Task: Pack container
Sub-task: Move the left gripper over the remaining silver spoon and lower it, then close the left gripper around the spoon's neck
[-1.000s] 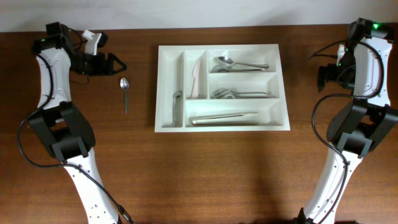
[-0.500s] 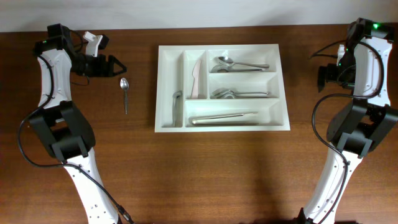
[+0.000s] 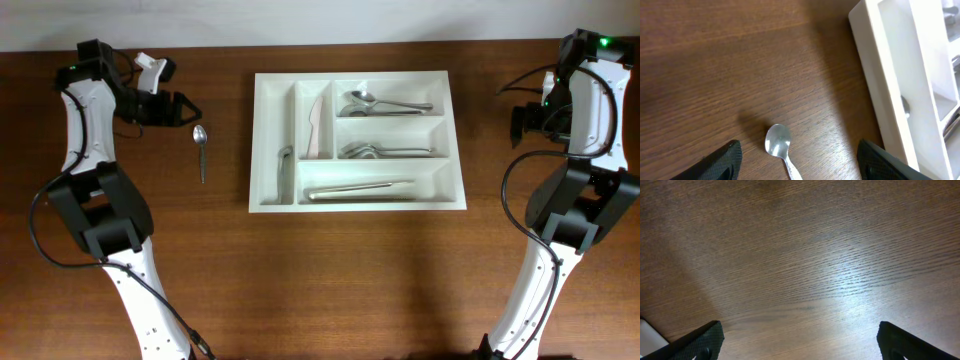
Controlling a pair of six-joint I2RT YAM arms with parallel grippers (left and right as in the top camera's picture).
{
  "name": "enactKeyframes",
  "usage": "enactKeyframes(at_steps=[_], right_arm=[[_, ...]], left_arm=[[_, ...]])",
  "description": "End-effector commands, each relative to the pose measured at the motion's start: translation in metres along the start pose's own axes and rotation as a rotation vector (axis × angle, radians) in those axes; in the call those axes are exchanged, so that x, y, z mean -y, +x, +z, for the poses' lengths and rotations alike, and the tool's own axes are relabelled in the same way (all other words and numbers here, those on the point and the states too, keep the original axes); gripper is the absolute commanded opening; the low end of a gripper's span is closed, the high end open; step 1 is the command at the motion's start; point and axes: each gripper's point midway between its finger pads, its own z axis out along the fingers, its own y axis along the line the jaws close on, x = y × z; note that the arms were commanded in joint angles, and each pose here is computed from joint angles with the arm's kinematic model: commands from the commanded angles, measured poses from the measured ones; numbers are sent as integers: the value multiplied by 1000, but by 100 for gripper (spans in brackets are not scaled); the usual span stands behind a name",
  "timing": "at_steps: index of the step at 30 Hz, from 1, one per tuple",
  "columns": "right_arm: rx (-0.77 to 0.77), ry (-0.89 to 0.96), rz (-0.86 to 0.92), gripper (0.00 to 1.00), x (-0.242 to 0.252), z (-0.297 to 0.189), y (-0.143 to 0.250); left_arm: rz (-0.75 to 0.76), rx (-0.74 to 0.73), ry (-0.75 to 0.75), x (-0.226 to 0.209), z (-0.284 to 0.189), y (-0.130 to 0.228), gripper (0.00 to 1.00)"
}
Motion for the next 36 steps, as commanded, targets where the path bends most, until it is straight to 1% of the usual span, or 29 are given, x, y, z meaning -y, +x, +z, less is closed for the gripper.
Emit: enactKeyframes(at_steps=[1, 7, 12, 36], right_arm=[[42, 11, 10, 99, 5, -18, 0], [43, 11, 10, 99, 5, -18, 0], [43, 11, 10, 99, 5, -18, 0], [43, 11, 10, 99, 5, -18, 0]], left_arm=[[-26, -52, 24, -13, 23, 20, 76], [-39, -65, 32, -17, 31, 25, 77], [-64, -62, 86, -13, 39, 29, 77], [-54, -48, 102, -13, 42, 27, 76]])
